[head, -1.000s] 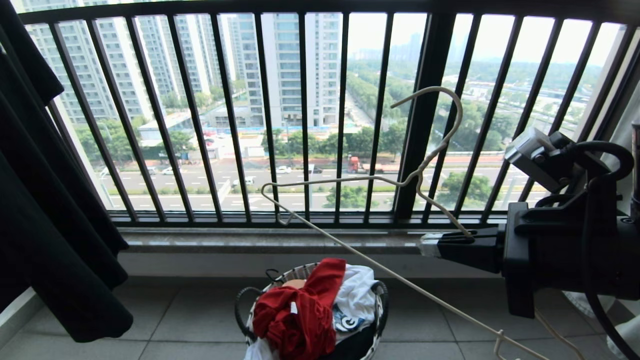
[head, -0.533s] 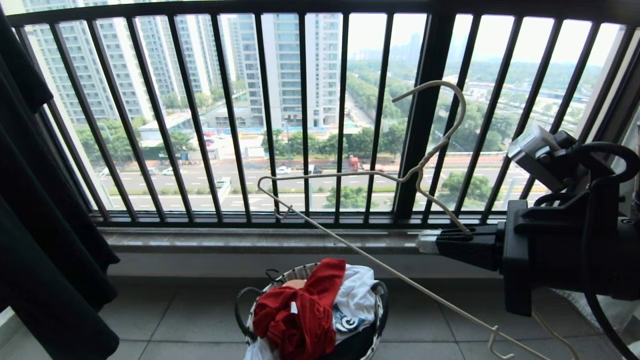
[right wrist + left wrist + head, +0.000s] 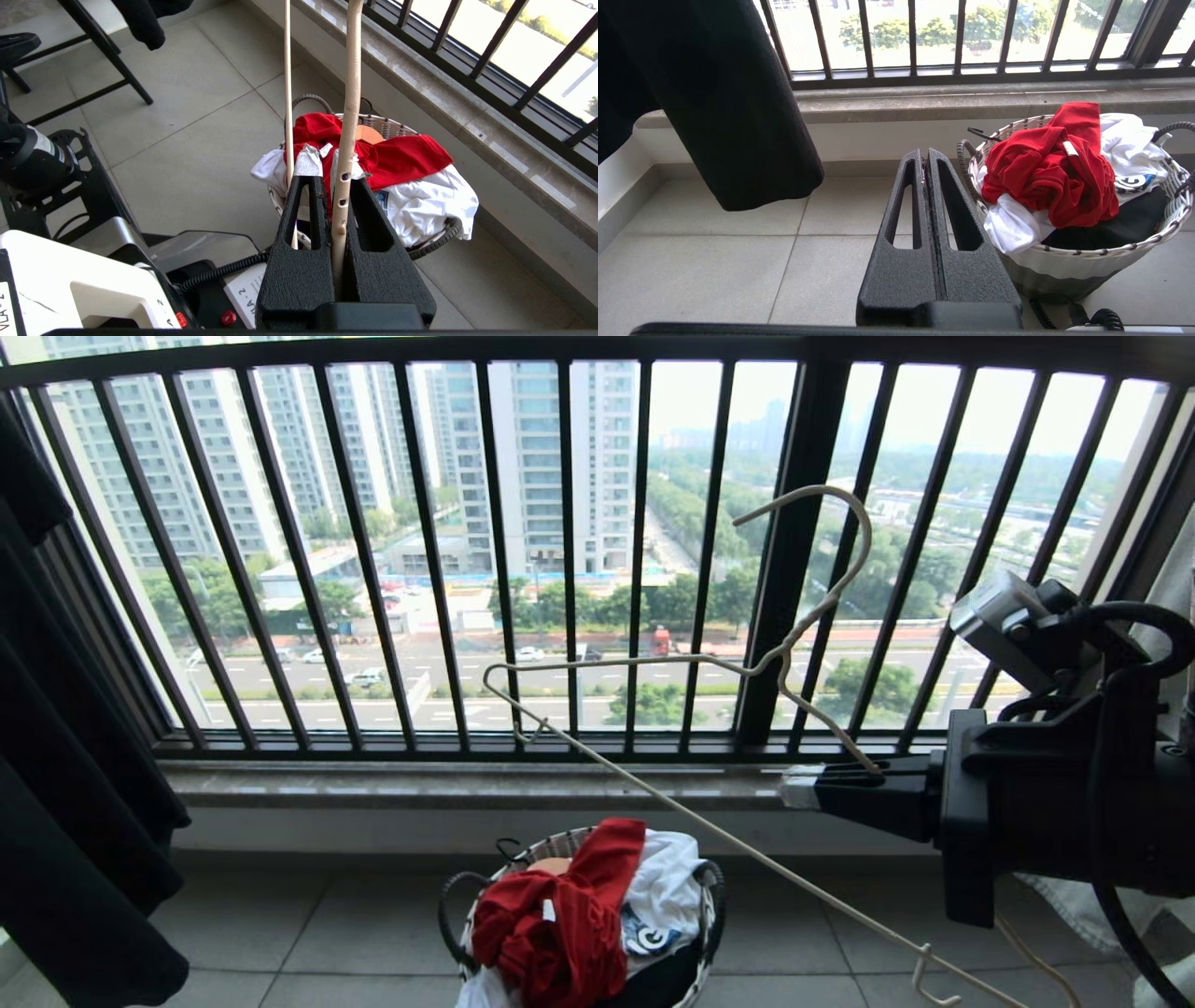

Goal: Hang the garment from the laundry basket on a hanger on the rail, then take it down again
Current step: Pick up clothes from the basket

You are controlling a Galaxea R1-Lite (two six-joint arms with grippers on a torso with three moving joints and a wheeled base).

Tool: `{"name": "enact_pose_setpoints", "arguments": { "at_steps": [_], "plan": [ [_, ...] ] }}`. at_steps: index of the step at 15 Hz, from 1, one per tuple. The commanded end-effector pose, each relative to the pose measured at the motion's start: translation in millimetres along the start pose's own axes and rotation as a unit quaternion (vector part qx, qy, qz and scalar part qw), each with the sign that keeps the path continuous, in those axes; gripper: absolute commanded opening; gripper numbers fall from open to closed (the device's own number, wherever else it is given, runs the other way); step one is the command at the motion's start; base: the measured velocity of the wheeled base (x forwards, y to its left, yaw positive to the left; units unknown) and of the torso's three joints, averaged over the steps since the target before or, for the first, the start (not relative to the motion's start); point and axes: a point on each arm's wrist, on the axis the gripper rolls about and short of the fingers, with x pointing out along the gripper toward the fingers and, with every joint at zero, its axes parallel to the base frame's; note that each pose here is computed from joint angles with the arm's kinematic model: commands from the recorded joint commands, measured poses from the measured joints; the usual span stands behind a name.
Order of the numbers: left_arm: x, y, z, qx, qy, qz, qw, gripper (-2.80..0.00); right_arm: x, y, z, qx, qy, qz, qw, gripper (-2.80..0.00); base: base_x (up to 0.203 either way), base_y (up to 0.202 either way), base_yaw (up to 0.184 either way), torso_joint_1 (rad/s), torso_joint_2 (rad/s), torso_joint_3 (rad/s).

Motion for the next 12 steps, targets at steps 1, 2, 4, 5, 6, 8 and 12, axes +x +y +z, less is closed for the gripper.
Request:
{"name": "enact_pose_setpoints", "arguments": {
  "at_steps": [1,2,4,5,6,8,12],
  "plan": [
    [0.1,0.0,0.0,0.0,0.001,0.0,1.0,-2.8,-3.1,1.2,1.9,-0.003,-0.007,0.002,1.0,-2.8,0.0,0.0,0.0,0.0,0.0,0.0],
    [0.1,0.0,0.0,0.0,0.001,0.0,1.0,-2.8,-3.8,1.4,2.5,-0.005,-0.008,0.002,1.0,-2.8,0.0,0.0,0.0,0.0,0.0,0.0],
    [0.2,0.0,-0.4,0.0,0.001,0.0,1.0,-2.8,-4.5,1.6,2.4,-0.009,-0.009,0.002,1.0,-2.8,0.0,0.0,0.0,0.0,0.0,0.0],
    [0.1,0.0,0.0,0.0,0.001,0.0,1.0,-2.8,-5.4,1.8,2.8,-0.01,-0.01,0.001,1.0,-2.8,0.0,0.0,0.0,0.0,0.0,0.0],
    [0.1,0.0,0.0,0.0,0.001,0.0,1.0,-2.8,-6.3,2.1,3.1,-0.01,-0.012,0.001,1.0,-2.8,0.0,0.0,0.0,0.0,0.0,0.0],
    [0.1,0.0,0.0,0.0,0.001,0.0,1.0,-2.8,-7.9,2.6,3.7,-0.011,-0.014,0.002,1.0,-2.8,0.0,0.0,0.0,0.0,0.0,0.0],
    [0.1,0.0,-0.3,-0.001,0.001,0.0,1.0,-2.8,-8.0,1.9,4.5,-0.01,-0.016,-0.001,1.0,-2.8,0.0,0.0,0.0,0.0,0.0,0.0]
  ]
}}
